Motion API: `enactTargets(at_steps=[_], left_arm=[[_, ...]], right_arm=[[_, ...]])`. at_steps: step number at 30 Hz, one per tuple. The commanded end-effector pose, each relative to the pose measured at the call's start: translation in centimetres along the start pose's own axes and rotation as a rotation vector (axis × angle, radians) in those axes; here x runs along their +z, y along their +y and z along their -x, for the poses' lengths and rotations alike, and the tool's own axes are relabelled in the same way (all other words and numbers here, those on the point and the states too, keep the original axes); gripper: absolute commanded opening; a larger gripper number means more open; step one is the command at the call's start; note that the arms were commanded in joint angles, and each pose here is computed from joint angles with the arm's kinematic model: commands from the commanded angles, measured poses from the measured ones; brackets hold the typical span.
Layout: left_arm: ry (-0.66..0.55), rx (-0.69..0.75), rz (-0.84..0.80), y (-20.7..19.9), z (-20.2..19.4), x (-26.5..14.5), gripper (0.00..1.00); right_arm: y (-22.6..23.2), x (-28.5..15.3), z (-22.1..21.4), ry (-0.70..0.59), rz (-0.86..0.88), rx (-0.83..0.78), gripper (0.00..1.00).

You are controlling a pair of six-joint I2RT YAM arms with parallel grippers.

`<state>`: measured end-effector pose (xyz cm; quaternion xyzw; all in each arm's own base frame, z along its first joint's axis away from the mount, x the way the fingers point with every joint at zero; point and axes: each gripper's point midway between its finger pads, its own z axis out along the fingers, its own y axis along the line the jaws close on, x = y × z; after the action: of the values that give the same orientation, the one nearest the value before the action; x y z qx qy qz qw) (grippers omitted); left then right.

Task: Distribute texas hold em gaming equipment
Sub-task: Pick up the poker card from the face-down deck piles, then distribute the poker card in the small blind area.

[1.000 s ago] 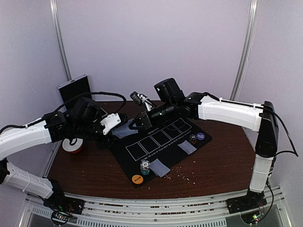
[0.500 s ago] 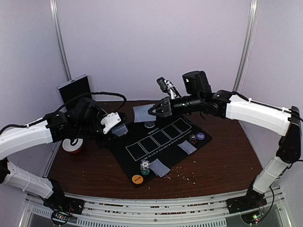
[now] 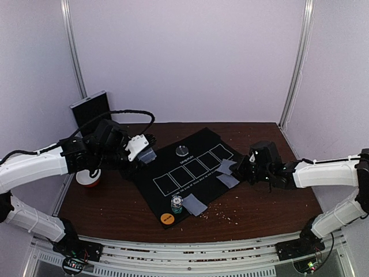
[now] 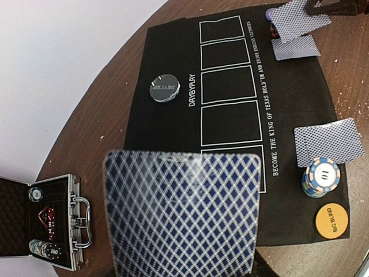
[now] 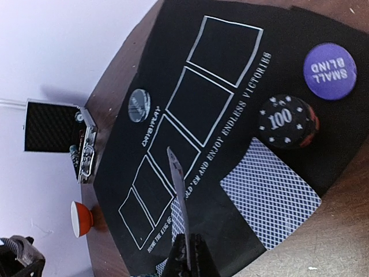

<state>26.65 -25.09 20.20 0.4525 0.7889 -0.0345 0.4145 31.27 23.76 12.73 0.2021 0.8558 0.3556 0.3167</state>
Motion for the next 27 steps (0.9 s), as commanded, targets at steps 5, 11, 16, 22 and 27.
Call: enactTargets(at_steps=[5, 11, 16, 22, 27], left_arm=[[-0.051, -0.036, 0.028, 0.5, 0.6, -0.2, 0.45], [-0.054, -0.034, 0.04, 0.7, 0.3, -0.6, 0.45], [-0.048, -0.031, 0.04, 0.6, 0.1, -0.4, 0.45], [-0.053, -0.034, 0.045, 0.7, 0.1, -0.5, 0.45], [-0.051, -0.031, 0.049, 0.8, 0.1, -0.5, 0.45]], right_arm=[[-2.3, 1.7, 0.9, -0.124, -0.005, 0.265, 0.0], [-3.1, 2.2, 0.1, -0.097, -0.023, 0.285, 0.0], [-3.7, 2.7, -1.1, -0.044, -0.037, 0.297, 0.0], [-4.7, 2.8, -1.7, -0.036, -0.044, 0.34, 0.0], [-5.3, 3.1, -2.2, -0.028, -0.048, 0.371, 0.0]])
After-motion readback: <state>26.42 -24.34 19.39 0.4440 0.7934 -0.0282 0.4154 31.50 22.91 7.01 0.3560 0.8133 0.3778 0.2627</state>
